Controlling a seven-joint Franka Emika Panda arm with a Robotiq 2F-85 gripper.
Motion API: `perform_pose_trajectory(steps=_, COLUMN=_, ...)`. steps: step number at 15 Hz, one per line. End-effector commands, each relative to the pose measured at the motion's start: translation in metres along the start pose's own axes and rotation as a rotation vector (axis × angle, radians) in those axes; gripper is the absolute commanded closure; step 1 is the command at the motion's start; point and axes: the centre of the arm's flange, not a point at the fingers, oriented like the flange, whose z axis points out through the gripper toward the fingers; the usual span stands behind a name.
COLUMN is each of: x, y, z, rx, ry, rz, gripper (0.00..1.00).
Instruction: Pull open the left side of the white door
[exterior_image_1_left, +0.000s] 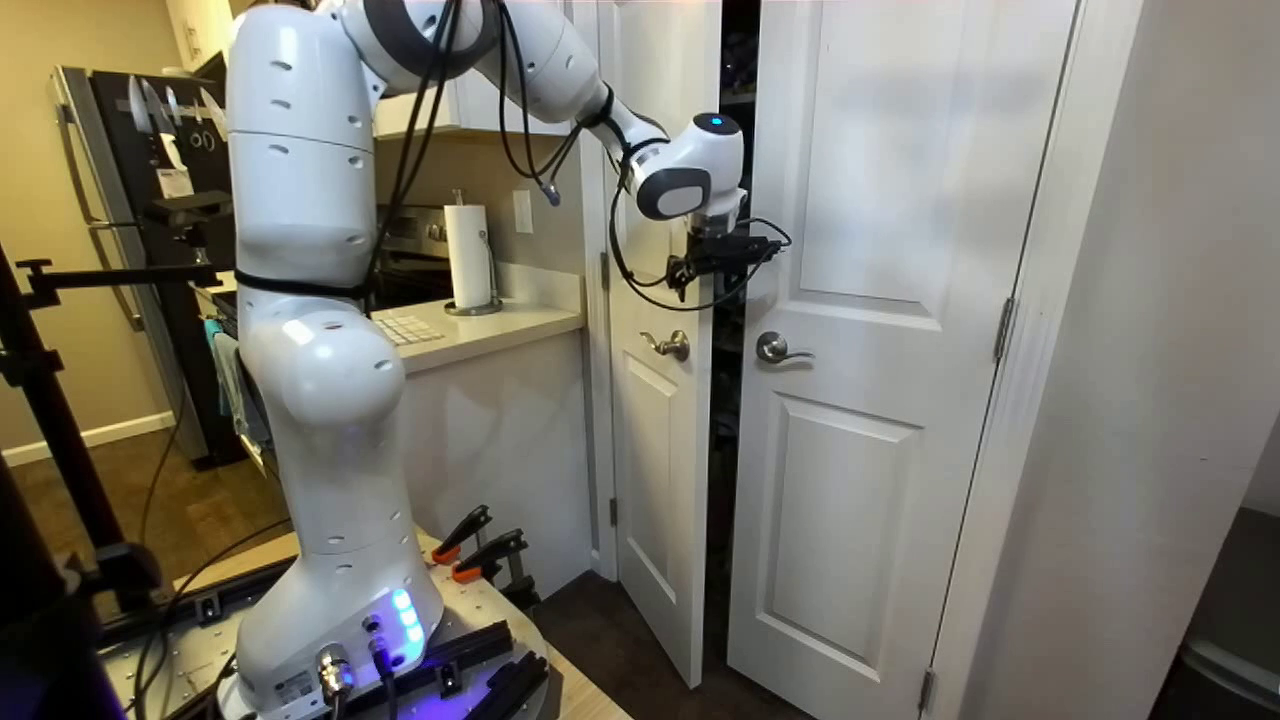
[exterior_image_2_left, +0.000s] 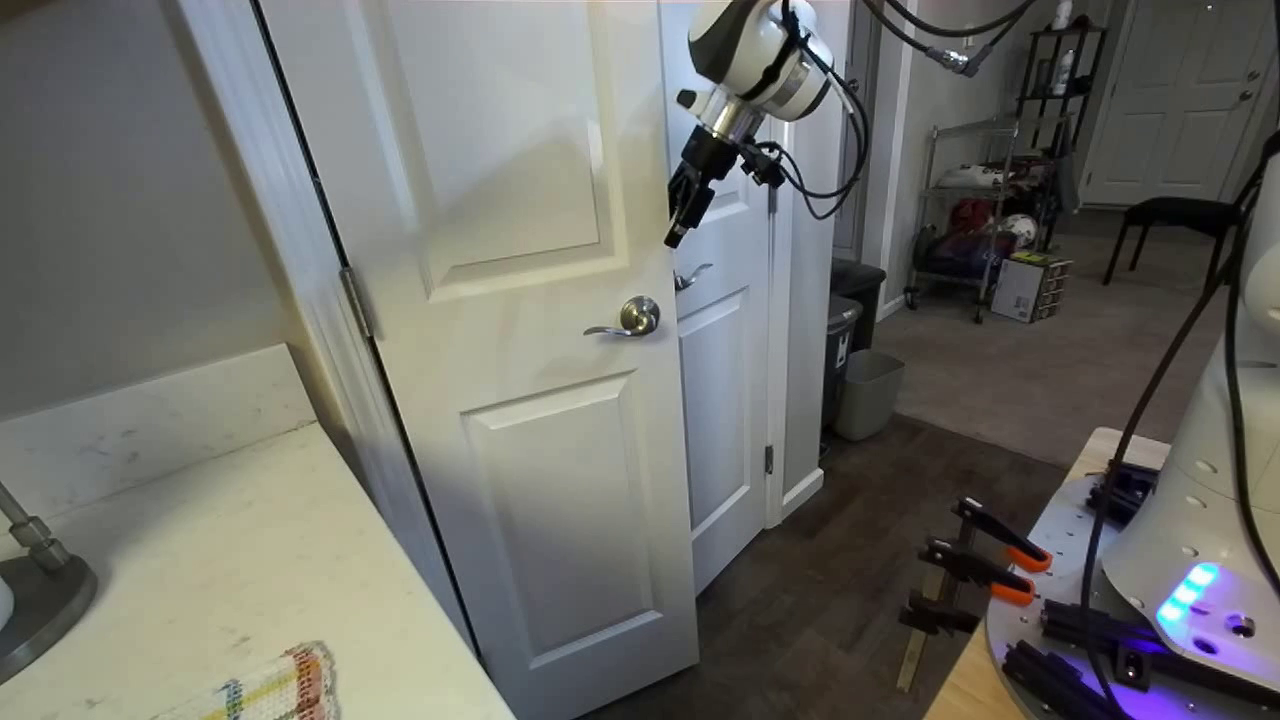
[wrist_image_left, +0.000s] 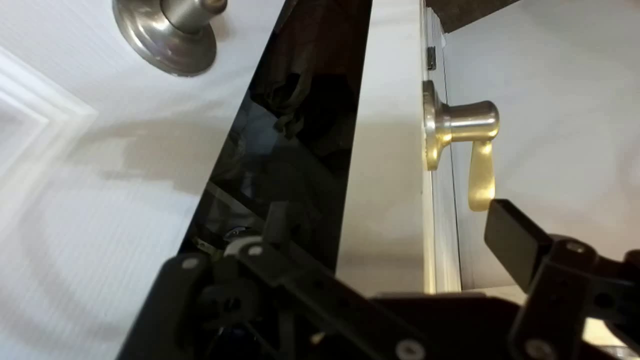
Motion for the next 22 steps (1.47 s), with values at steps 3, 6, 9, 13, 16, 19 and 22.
perform_pose_trajectory(steps=3, x=0.012, y=0.002, z=0.009, rx=0.058, ry=0.004, rz=0.087, gripper=0.00)
perform_pose_trajectory(steps=6, x=0.014, y=-0.003, z=0.008, rx=0.097, ry=-0.019, rz=0.120, gripper=0.00)
perform_pose_trajectory(steps=9, x=0.016, y=-0.008, z=0.008, rx=0.139, ry=-0.020, rz=0.165, gripper=0.00)
perform_pose_trajectory(steps=13, x=0.016, y=-0.015, z=0.012, rx=0.181, ry=-0.029, rz=0.219, gripper=0.00)
perform_pose_trajectory(steps=16, x=0.013, y=-0.019, z=0.013, rx=0.209, ry=-0.037, rz=0.253, gripper=0.00)
perform_pose_trajectory(steps=19, x=0.010, y=-0.023, z=0.015, rx=0.233, ry=-0.044, rz=0.281, gripper=0.00)
perform_pose_trajectory(steps=22, x=0.007, y=-0.028, z=0.016, rx=0.258, ry=-0.050, rz=0.310, gripper=0.00)
